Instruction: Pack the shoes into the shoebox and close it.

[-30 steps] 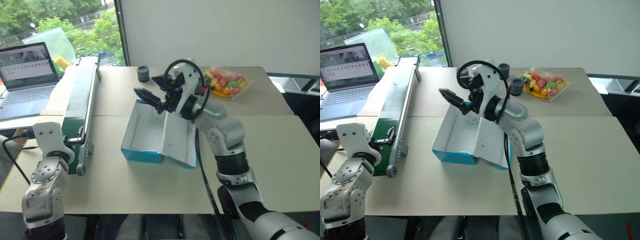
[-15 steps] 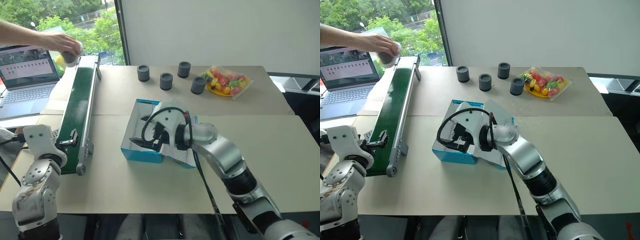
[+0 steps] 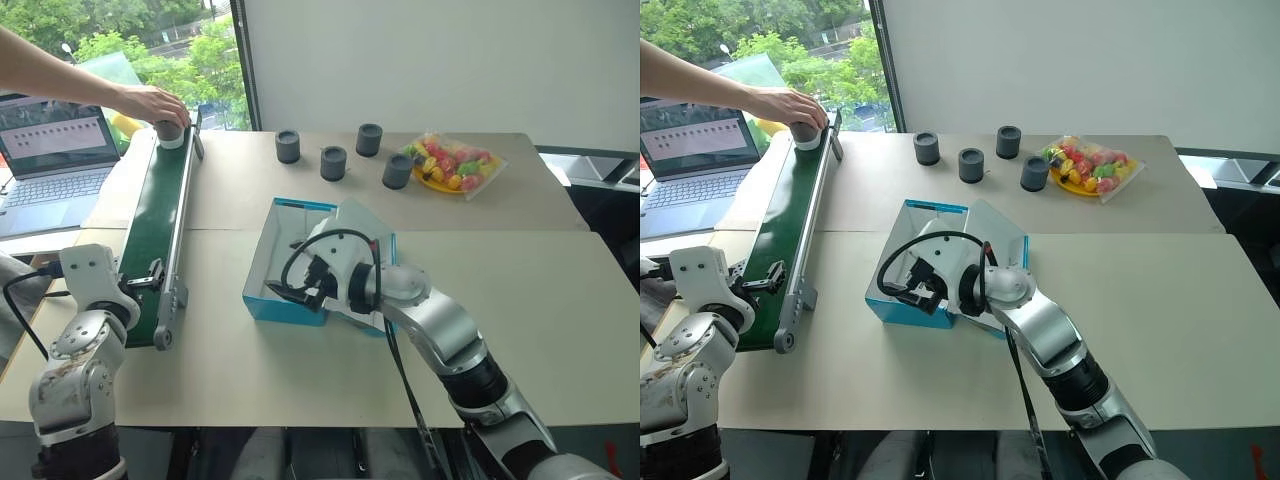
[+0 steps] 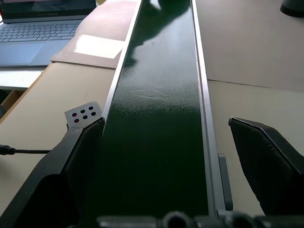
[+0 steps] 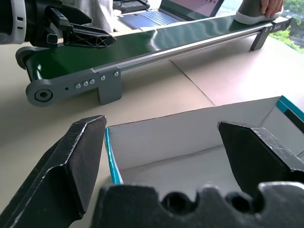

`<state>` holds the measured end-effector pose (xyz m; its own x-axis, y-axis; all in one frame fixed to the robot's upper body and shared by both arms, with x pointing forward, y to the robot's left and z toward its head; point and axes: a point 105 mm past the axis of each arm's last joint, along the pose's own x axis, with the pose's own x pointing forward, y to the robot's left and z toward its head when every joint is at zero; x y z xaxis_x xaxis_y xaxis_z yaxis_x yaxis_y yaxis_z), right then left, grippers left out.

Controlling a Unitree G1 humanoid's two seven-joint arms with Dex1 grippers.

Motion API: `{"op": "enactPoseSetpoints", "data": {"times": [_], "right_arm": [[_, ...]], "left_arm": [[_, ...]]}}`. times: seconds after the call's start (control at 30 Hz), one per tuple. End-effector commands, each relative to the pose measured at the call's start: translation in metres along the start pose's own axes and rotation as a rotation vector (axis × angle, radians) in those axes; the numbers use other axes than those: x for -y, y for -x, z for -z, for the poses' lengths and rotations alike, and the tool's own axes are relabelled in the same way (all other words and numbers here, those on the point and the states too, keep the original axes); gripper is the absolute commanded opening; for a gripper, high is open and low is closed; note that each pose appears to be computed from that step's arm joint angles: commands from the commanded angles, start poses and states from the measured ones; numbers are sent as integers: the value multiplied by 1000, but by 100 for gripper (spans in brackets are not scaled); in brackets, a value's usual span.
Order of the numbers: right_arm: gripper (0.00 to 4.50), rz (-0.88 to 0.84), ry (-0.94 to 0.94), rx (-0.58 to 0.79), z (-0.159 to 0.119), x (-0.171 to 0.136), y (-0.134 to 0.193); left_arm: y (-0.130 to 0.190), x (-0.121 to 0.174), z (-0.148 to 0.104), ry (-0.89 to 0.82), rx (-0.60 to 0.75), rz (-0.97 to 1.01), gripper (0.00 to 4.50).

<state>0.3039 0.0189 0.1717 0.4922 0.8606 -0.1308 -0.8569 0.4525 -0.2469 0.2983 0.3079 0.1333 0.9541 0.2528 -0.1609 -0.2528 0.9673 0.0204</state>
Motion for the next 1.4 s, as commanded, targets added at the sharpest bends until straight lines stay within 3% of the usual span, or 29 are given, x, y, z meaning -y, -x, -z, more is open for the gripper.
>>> {"op": "enactPoseSetpoints", "data": {"times": [0.03, 1.4], "right_arm": [[447, 29, 25, 32, -12, 3, 0], [447, 97, -37, 38, -11, 14, -3]], "left_arm": [[-1, -1, -6, -4, 26, -6, 450], [-10, -5, 9, -23, -69, -25, 450]]}}
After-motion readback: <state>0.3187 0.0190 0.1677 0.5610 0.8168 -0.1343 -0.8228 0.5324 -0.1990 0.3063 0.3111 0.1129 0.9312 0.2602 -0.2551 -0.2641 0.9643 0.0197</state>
